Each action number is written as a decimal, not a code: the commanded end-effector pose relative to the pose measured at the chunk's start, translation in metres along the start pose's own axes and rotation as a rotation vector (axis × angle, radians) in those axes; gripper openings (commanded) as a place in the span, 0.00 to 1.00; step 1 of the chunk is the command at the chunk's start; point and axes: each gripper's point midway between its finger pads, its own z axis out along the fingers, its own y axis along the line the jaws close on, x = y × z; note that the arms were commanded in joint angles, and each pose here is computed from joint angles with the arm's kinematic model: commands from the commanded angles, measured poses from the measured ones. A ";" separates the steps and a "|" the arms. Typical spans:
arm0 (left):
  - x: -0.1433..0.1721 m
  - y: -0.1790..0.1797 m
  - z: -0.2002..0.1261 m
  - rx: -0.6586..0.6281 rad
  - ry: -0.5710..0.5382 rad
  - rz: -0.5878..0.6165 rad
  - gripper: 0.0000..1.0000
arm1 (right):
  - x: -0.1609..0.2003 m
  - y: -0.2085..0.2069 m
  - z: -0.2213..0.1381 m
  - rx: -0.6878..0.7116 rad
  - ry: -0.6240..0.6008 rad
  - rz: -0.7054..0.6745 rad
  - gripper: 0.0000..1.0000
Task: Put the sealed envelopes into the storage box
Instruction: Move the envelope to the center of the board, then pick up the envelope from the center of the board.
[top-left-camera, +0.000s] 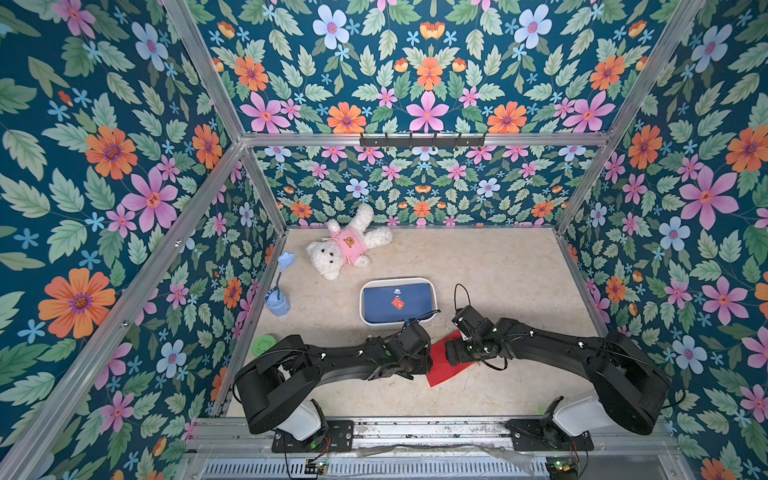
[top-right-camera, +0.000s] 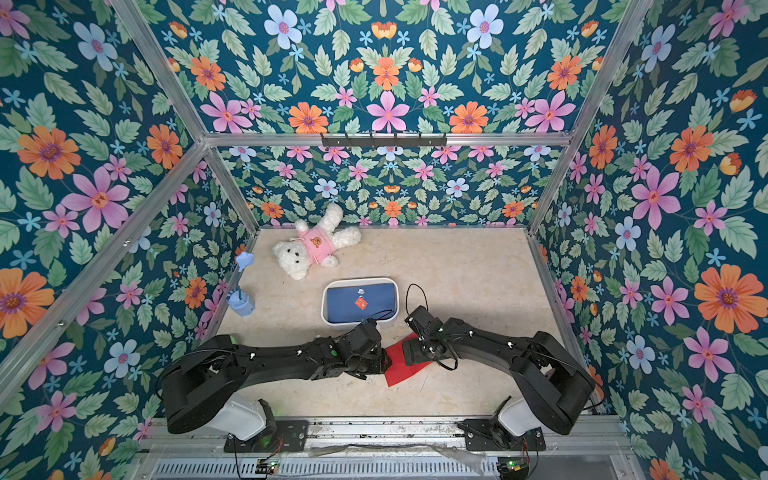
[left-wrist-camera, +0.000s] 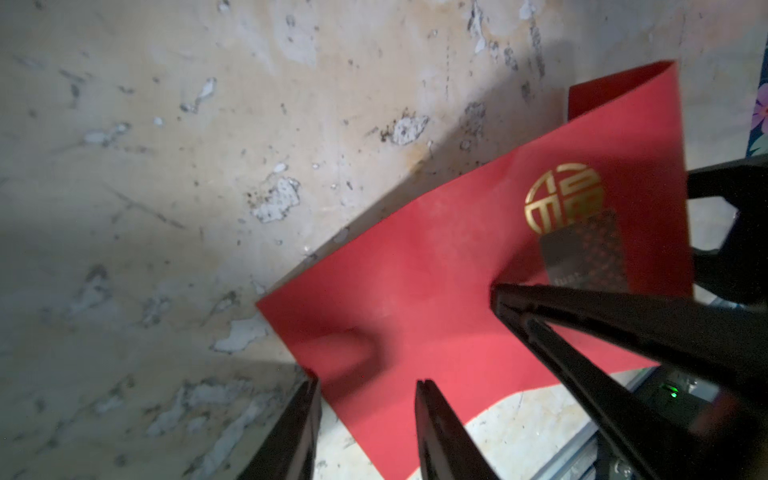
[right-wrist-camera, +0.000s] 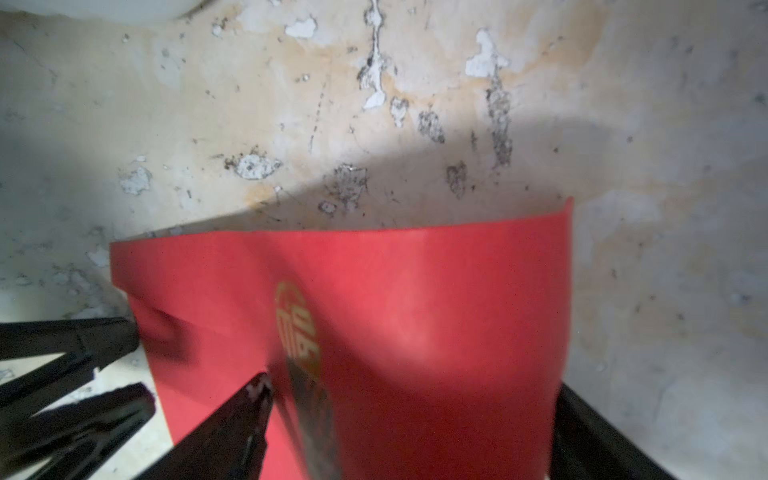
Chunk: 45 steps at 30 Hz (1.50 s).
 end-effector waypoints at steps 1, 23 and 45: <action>-0.001 0.014 -0.007 -0.048 0.029 0.012 0.44 | 0.044 -0.017 0.005 0.057 0.166 0.046 0.92; -0.090 -0.073 -0.006 0.349 0.064 0.616 0.49 | 0.039 -0.019 0.003 0.036 0.089 0.065 0.89; -0.085 -0.070 0.028 0.523 0.183 0.758 0.51 | 0.039 -0.019 0.002 0.038 0.090 0.065 0.88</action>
